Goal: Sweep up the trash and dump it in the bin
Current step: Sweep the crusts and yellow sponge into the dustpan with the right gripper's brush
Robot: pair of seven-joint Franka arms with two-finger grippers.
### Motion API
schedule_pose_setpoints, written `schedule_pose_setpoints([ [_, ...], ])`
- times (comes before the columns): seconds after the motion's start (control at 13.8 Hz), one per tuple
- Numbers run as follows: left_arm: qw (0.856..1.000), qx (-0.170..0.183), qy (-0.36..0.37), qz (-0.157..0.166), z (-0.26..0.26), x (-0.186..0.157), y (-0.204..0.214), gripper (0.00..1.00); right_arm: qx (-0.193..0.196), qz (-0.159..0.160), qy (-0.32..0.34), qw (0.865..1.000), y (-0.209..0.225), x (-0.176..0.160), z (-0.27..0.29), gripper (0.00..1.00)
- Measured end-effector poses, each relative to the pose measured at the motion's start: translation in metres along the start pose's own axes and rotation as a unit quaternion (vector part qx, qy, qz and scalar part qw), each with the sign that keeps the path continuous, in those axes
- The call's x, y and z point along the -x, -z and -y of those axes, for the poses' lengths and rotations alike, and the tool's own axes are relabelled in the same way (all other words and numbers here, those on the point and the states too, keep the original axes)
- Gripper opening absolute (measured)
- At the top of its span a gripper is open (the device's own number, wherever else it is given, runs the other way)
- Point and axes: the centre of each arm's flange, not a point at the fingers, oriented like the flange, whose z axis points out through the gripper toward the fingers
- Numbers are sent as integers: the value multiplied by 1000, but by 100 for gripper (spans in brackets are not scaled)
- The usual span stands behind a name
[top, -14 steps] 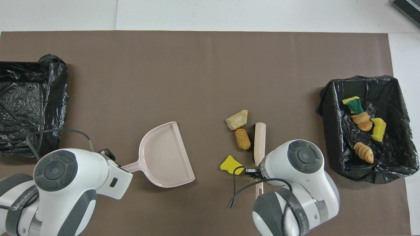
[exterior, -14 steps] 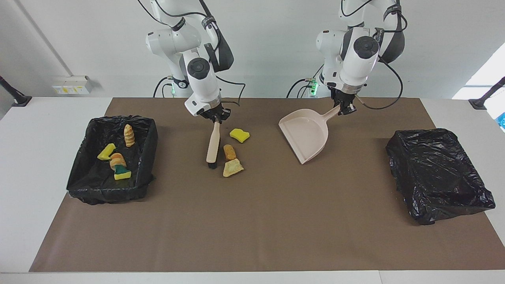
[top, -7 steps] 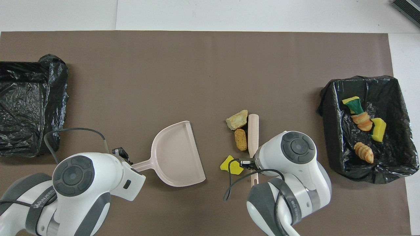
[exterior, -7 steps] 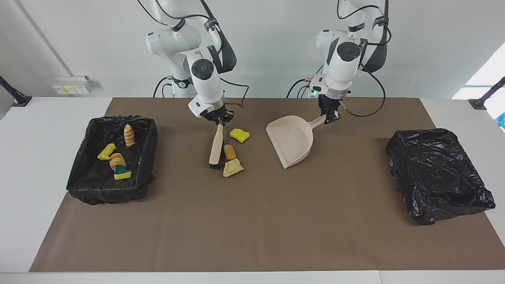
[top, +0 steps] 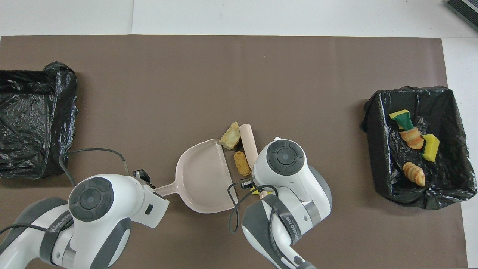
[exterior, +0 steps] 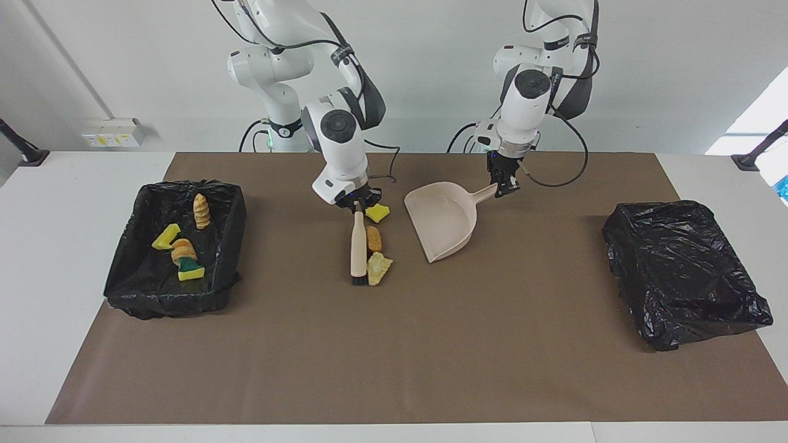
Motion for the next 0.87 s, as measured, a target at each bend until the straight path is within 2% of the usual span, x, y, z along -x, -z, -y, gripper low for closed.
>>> schedule_pose_setpoints([
  [0.15, 1000, 0, 0, 0, 0, 0, 0, 33, -19, 8, 46, 999, -2, 10, 25, 26],
  [0.36, 1000, 0, 2, 0, 0, 0, 0, 33, -90, 16, 28, 995, 13, 15, 49, 26],
  [0.44, 1000, 0, 2, -1, 0, 0, 0, 33, -101, 16, 24, 995, 22, 15, 51, 26],
  [0.58, 1000, 0, 2, -1, 0, 0, 0, 33, -103, 28, 14, 994, 43, 17, 39, 26],
  [0.87, 1000, -1, 2, -2, 0, 0, 0, 33, -91, 66, -55, 992, 90, 33, -31, 26],
])
